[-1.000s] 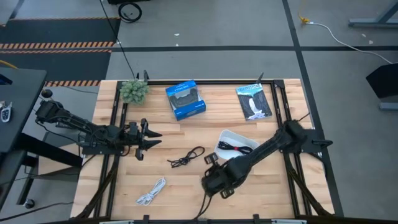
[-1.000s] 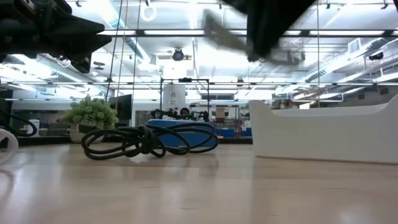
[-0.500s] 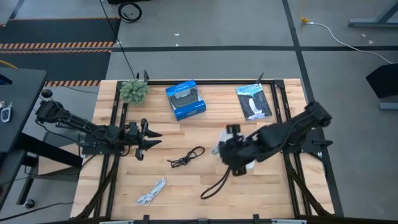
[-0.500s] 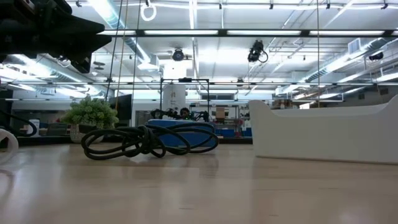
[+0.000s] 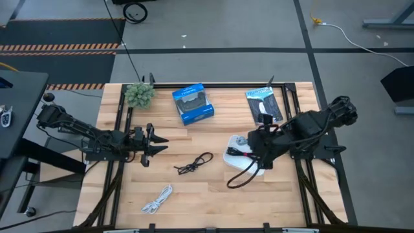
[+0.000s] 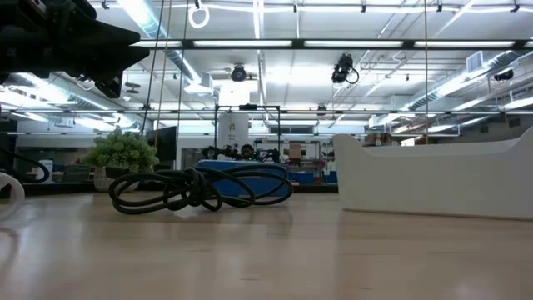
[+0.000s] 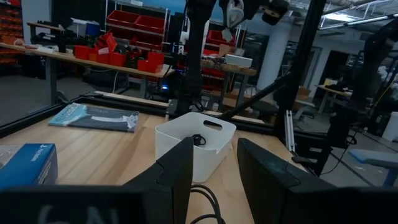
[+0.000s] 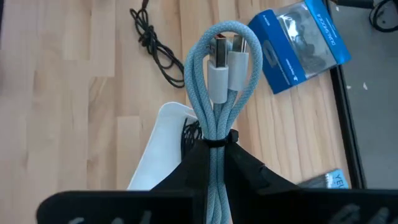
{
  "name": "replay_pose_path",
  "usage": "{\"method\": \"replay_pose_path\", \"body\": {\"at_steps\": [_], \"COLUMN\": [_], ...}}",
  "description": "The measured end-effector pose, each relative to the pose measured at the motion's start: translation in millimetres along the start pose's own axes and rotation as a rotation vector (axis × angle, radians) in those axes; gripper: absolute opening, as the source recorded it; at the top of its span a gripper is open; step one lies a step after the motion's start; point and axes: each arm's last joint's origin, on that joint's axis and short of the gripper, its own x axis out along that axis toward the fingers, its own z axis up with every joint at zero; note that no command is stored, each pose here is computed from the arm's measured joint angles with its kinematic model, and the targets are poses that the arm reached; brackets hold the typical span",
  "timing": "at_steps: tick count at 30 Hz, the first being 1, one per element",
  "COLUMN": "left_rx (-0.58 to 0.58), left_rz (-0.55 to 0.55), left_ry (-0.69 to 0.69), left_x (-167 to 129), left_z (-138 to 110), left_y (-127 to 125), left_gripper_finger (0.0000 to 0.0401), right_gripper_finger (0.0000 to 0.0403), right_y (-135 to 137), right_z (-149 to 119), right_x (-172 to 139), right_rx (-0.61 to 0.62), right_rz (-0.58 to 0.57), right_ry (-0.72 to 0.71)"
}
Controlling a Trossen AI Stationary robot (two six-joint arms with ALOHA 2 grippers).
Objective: Pick and place USB-C Cables
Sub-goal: Put the light blue charger cable into the white bin
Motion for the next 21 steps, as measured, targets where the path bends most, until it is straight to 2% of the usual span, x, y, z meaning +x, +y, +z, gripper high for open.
{"method": "replay_pose_path", "body": {"at_steps": [10, 21], "left_rx": [0.0, 0.0], "left_rz": [0.0, 0.0], "left_ry": [0.0, 0.0], "left_x": [0.0, 0.0], "left_z": [0.0, 0.0], "left_y": [0.0, 0.0], "left_gripper_finger": [0.0133, 0.0133], "right_gripper_finger": [0.0039, 0.004], "right_y": [-19.4, -21.1], "right_z": [-13.3, -30.0], "right_x": [-33.7, -62.7], "right_rx": [0.065, 0.084], "right_rz": [0.056, 0.028], "right_ry": [-0.112, -0.248]}}
